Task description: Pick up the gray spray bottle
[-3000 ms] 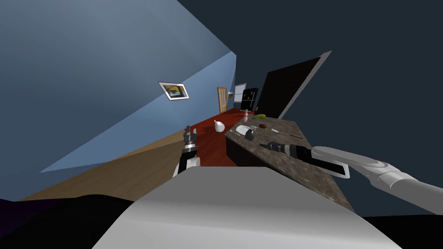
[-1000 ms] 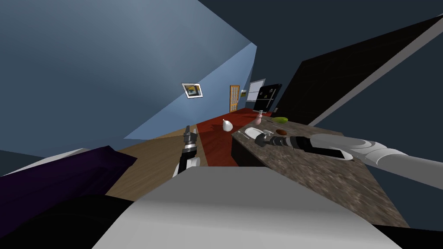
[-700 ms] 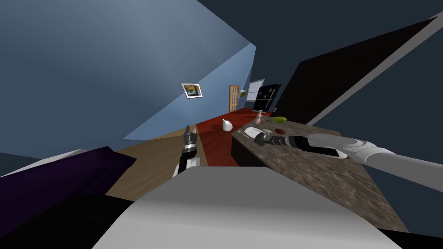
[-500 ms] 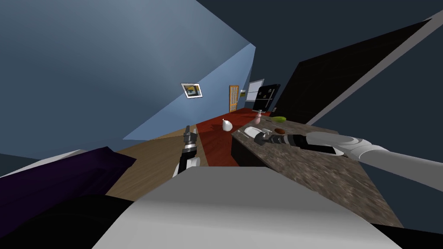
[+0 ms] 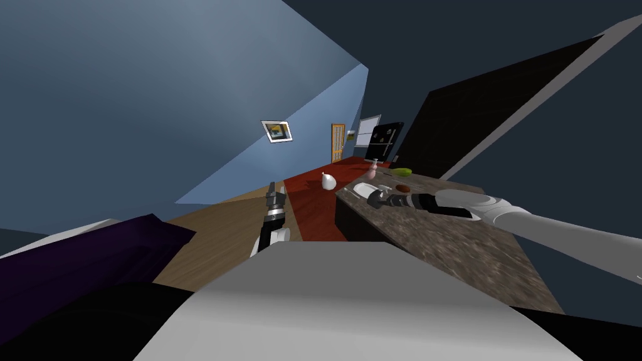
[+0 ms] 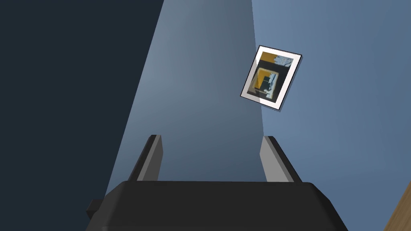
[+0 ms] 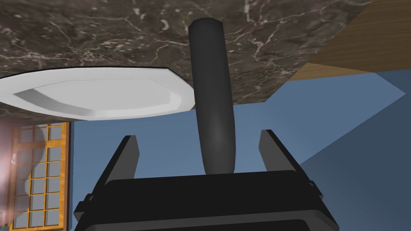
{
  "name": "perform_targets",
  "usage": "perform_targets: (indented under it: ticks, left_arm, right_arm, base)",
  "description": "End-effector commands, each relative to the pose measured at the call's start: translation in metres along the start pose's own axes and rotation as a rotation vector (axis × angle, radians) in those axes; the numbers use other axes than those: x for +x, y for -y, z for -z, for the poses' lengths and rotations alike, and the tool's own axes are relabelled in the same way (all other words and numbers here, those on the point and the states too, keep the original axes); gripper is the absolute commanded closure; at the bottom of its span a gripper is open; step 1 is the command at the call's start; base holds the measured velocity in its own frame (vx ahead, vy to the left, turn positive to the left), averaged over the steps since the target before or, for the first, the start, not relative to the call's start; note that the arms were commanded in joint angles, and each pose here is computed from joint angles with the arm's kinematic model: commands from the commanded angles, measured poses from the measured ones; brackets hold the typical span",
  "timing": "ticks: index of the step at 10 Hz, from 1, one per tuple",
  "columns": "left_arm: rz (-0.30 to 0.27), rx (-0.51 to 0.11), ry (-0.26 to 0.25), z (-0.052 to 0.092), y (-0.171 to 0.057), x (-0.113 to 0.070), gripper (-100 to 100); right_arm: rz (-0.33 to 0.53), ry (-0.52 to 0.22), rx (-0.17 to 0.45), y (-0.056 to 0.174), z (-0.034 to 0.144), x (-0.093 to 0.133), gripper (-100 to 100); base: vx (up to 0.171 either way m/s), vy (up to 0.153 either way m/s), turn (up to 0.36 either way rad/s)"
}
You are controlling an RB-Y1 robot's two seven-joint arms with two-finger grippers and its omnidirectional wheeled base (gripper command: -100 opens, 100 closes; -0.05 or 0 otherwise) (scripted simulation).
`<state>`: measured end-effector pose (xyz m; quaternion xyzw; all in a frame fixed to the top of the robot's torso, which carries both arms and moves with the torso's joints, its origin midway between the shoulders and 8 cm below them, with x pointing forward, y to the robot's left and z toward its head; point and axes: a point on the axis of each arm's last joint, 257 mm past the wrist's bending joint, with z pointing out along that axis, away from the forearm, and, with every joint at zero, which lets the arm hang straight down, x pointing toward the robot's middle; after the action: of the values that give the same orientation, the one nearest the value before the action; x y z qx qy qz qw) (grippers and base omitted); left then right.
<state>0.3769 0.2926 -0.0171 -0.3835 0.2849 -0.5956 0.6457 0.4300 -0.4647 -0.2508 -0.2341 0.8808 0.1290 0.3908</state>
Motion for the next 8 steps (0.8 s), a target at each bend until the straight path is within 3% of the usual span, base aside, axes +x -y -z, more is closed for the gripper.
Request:
perform_targets:
  ticks: [1, 2, 4, 5, 7, 8]
  left_arm:
    - [0.0, 0.0, 0.0, 0.0, 0.0, 0.0, 0]
    - [0.0, 0.0, 0.0, 0.0, 0.0, 0.0, 0]
    - [0.0, 0.0, 0.0, 0.0, 0.0, 0.0, 0]
    - [0.0, 0.0, 0.0, 0.0, 0.0, 0.0, 0]
    - [0.0, 0.0, 0.0, 0.0, 0.0, 0.0, 0]
    - [0.0, 0.0, 0.0, 0.0, 0.0, 0.0, 0]
  right_arm:
    - [0.016, 0.021, 0.004, 0.004, -0.002, -0.017, -100]
    - [-0.002, -0.02, -0.031, -0.005, -0.015, 0.005, -100]
    - [0.022, 0.017, -0.007, 0.008, -0.013, -0.024, -100]
    - [0.009, -0.026, -0.04, 0.0, -0.027, -0.006, -100]
    - [0.031, 0.009, -0.02, 0.01, -0.025, -0.033, -100]
    - [0.022, -0.037, -0.059, 0.0, -0.039, -0.015, -100]
  base:
    - [-0.021, 0.009, -0.005]
    - [-0.036, 0.014, -0.042]
    - [-0.029, 0.011, -0.014]
    - [-0.026, 0.014, -0.03]
    - [-0.024, 0.015, -0.018]
    - [-0.037, 0.017, -0.037]
